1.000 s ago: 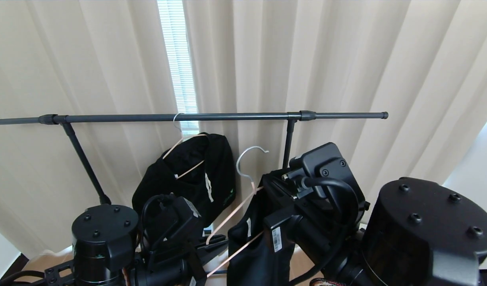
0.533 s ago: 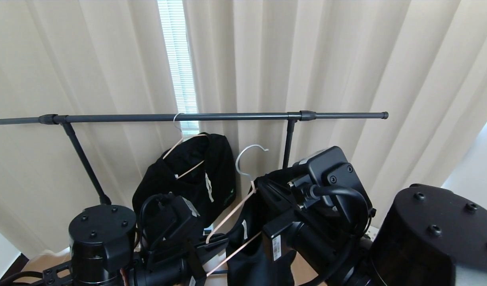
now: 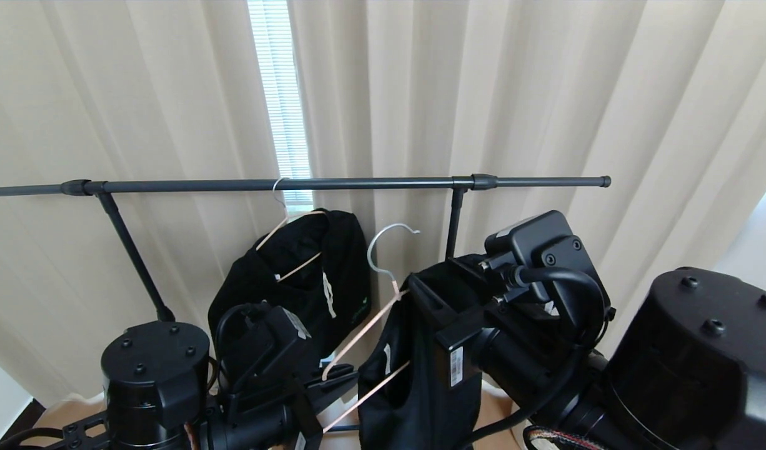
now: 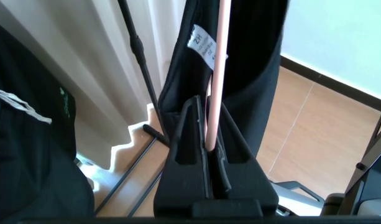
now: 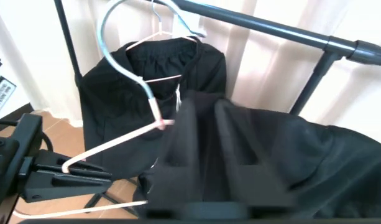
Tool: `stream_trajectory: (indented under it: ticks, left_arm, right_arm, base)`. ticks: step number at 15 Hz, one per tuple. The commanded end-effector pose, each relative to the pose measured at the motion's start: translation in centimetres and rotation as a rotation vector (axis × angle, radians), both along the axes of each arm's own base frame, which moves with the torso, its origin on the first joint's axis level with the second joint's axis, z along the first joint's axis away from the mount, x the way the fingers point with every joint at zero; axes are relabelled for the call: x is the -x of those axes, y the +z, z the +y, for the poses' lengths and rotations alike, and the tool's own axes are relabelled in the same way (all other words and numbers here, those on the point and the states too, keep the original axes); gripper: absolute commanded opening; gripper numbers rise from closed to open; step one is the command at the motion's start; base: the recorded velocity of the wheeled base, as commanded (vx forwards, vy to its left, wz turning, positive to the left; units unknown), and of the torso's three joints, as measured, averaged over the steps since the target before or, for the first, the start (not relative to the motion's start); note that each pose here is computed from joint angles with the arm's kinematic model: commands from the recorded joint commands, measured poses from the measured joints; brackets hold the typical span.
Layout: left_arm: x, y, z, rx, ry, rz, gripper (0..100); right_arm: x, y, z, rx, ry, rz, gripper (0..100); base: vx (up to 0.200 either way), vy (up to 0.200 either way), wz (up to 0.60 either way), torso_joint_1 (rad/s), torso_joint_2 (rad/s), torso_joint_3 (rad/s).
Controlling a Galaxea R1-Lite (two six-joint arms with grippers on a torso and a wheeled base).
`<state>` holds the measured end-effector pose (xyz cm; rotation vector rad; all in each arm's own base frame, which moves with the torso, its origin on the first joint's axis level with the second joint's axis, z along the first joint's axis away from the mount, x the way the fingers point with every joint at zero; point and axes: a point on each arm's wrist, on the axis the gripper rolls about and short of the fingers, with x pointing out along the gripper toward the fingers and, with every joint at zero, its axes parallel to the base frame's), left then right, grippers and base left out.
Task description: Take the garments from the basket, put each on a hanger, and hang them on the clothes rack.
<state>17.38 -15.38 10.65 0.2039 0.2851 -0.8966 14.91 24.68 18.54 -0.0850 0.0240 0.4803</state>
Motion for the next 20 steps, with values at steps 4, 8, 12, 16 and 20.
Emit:
stream_trajectory:
  ticks: [4, 8, 12, 16, 20]
  left_arm:
    - [-0.3, 0.3, 0.3, 0.020, 0.021, -0.028, 0]
    - [-1.0, 0.9, 1.1, 0.036, 0.067, -0.049, 0]
    - [-1.6, 1.5, 1.8, 0.055, 0.104, -0.066, 0]
    - [-2.0, 1.2, 2.6, 0.050, 0.110, -0.054, 0]
    - [-2.2, -0.1, 5.5, -0.003, 0.007, -0.054, 0]
  right_arm:
    - [-0.4, 0.3, -0.7, 0.010, -0.023, -0.015, 100]
    - [-0.5, 0.4, -0.9, 0.013, -0.031, -0.021, 100]
    - [-0.3, -0.5, -1.3, 0.073, -0.025, -0.016, 100]
    - [0.6, -0.9, -2.8, 0.145, 0.062, -0.028, 100]
    - [-0.4, 0.4, -7.4, 0.204, 0.111, 0.016, 100]
  base:
    - [0.000, 0.000, 0.00, 0.000, 0.00, 0.000]
    - [0.000, 0.000, 0.00, 0.000, 0.00, 0.000]
    - [0.000, 0.000, 0.00, 0.000, 0.00, 0.000]
    - [0.000, 0.000, 0.00, 0.000, 0.00, 0.000]
    - [0.000, 0.000, 0.00, 0.000, 0.00, 0.000]
